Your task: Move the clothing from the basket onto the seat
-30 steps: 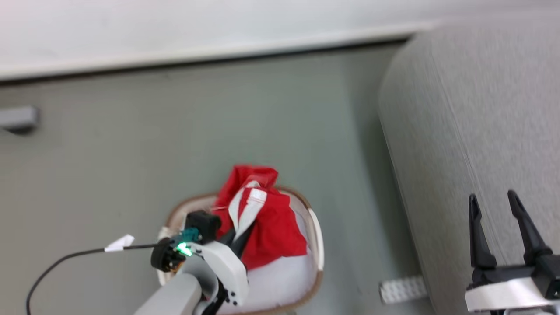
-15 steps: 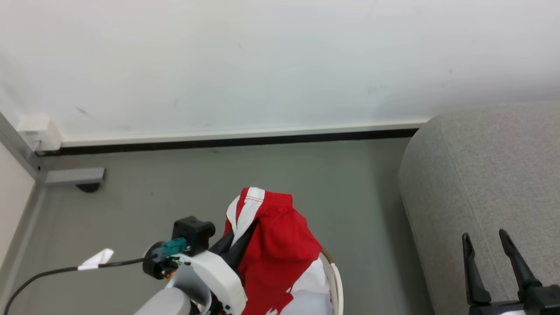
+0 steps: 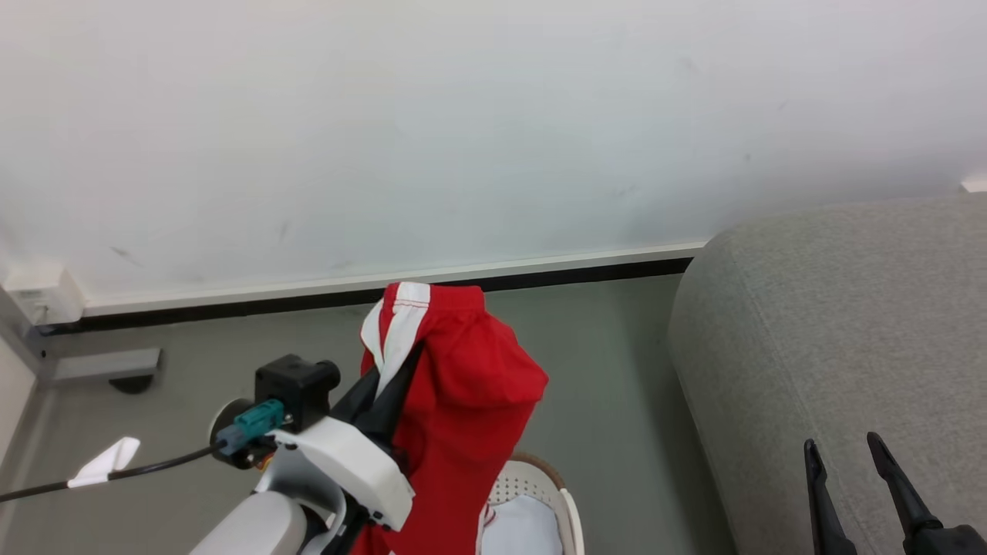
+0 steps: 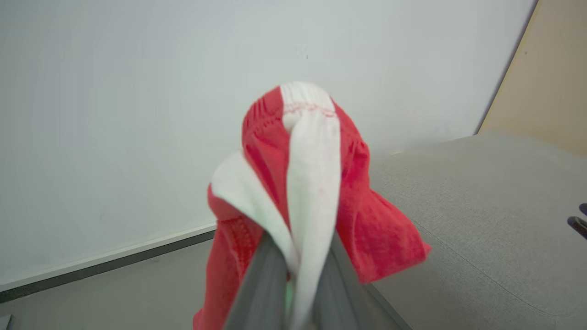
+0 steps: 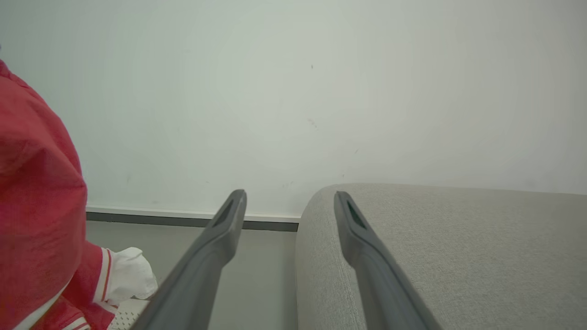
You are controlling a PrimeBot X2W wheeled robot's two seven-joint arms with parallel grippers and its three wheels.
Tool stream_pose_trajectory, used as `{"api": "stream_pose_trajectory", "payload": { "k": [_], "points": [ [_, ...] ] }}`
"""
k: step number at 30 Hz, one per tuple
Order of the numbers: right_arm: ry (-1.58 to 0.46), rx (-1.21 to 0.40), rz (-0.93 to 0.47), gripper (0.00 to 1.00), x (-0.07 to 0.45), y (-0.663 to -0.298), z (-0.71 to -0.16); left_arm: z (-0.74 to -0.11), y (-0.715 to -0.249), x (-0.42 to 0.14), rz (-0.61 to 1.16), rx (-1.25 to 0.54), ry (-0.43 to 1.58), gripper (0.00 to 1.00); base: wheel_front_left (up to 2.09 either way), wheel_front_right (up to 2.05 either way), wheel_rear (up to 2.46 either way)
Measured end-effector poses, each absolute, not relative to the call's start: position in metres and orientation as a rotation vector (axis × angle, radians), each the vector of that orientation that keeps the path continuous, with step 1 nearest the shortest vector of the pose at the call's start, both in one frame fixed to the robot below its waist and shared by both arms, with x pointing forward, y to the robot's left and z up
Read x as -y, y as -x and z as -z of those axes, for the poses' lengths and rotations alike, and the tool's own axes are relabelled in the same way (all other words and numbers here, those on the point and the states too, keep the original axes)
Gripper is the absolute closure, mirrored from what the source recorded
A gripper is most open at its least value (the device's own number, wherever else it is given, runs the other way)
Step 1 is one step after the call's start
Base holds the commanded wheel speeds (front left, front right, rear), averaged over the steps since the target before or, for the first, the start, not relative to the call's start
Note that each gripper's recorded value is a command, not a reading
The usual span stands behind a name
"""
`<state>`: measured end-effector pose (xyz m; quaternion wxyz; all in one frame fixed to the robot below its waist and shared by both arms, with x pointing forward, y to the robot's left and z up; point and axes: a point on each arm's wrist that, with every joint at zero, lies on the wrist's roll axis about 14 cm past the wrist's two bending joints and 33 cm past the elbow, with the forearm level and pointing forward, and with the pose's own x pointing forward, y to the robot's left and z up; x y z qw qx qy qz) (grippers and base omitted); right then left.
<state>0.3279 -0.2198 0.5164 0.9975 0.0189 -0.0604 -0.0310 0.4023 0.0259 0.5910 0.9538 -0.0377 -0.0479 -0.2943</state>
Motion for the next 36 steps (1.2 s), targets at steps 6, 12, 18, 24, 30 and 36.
{"api": "stream_pose_trajectory", "payload": {
  "k": [6, 12, 18, 24, 30, 36],
  "points": [
    [-0.035, 0.115, 0.081, 0.00, 0.225, -0.319, -0.514, -0.602, -0.401, -0.019, 0.608, 0.126, 0.083, 1.00, 0.00, 0.00, 0.00],
    [-0.008, 0.123, 0.055, 0.00, 0.217, -0.321, -0.517, -0.602, -0.398, -0.017, 0.616, 0.124, 0.082, 1.00, 0.00, 0.00, 0.00],
    [0.059, 0.193, -0.107, 0.00, 0.169, -0.341, -0.543, -0.600, -0.398, -0.009, 0.635, 0.116, 0.091, 1.00, 0.00, 0.00, 0.00],
    [0.227, 0.231, -0.407, 0.00, 0.093, -0.354, -0.552, -0.601, -0.398, 0.002, 0.667, 0.119, 0.098, 1.00, 0.00, 0.00, 0.00],
    [0.333, 0.197, -0.541, 0.00, 0.064, -0.366, -0.539, -0.606, -0.395, 0.008, 0.687, 0.127, 0.096, 1.00, 0.00, 0.00, 0.00],
    [0.382, 0.174, -0.585, 0.00, 0.052, -0.377, -0.533, -0.608, -0.388, 0.017, 0.720, 0.129, 0.088, 1.00, 0.00, 0.00, 0.00]
  ]
}}
